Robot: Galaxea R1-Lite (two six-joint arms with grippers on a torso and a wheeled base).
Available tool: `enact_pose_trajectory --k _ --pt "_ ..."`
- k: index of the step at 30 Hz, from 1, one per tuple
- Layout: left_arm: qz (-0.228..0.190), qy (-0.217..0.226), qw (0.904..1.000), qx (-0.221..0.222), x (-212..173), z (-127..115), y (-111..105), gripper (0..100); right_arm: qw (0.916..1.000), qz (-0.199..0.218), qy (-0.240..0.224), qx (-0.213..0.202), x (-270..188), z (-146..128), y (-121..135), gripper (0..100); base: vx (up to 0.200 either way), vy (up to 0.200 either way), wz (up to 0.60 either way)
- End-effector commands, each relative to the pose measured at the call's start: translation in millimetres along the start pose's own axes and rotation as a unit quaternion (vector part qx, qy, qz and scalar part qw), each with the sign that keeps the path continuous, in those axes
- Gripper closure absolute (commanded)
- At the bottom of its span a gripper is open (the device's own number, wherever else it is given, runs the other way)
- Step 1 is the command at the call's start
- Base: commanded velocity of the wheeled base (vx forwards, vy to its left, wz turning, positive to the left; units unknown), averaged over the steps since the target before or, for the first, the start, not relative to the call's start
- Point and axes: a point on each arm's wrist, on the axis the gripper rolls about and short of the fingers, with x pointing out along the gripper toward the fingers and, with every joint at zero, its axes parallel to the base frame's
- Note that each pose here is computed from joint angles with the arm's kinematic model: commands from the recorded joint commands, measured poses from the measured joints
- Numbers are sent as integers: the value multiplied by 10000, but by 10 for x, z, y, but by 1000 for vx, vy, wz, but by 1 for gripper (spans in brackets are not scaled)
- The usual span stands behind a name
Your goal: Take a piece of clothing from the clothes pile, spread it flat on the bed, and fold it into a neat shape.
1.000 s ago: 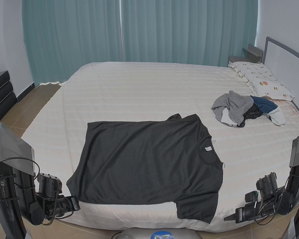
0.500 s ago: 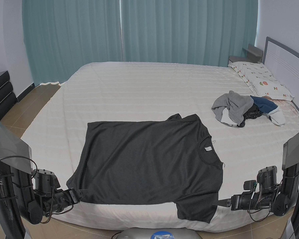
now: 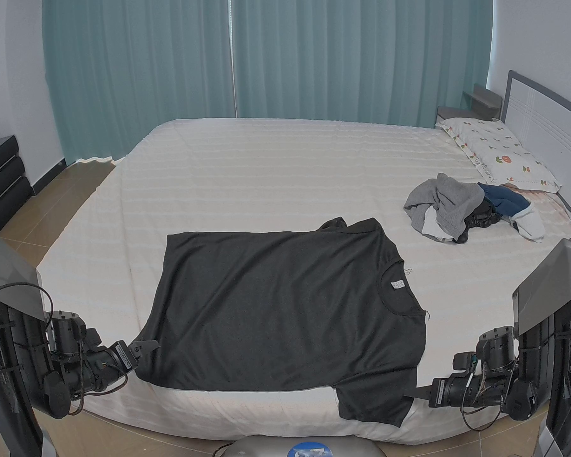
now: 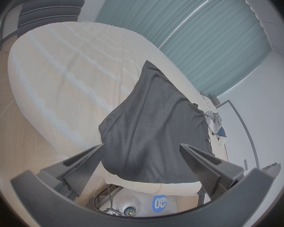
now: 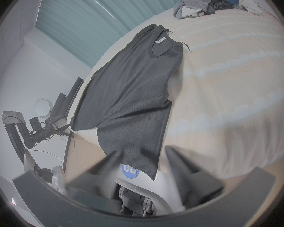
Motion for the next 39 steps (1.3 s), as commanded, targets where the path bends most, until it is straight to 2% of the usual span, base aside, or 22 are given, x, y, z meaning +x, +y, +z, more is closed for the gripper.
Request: enact_pose_trajectory --k 1,8,12,21,22,38,39 --pt "42 -32 10000 -45 13 18 33 0 9999 -88 76 50 -11 -45 -19 100 0 0 0" --pt "55 -25 10000 -54 33 20 45 0 9993 -353 27 81 -17 -49 -43 100 0 0 0" --pt "50 -31 10000 -52 36 22 44 0 9985 -482 217 155 -59 -76 -49 100 0 0 0" --pt "55 -14 10000 -52 36 16 44 0 9992 -346 133 130 -69 -49 -4 100 0 0 0" --pt "55 -14 10000 -44 36 16 44 0 9994 -324 97 117 -68 -42 3 0 0 0 0" --pt "79 32 9999 -57 63 2 60 0 9998 -130 -71 131 67 -12 21 0 0 0 0" --pt "88 34 9999 -63 64 2 65 0 9998 -123 -84 126 76 -6 20 100 0 0 0"
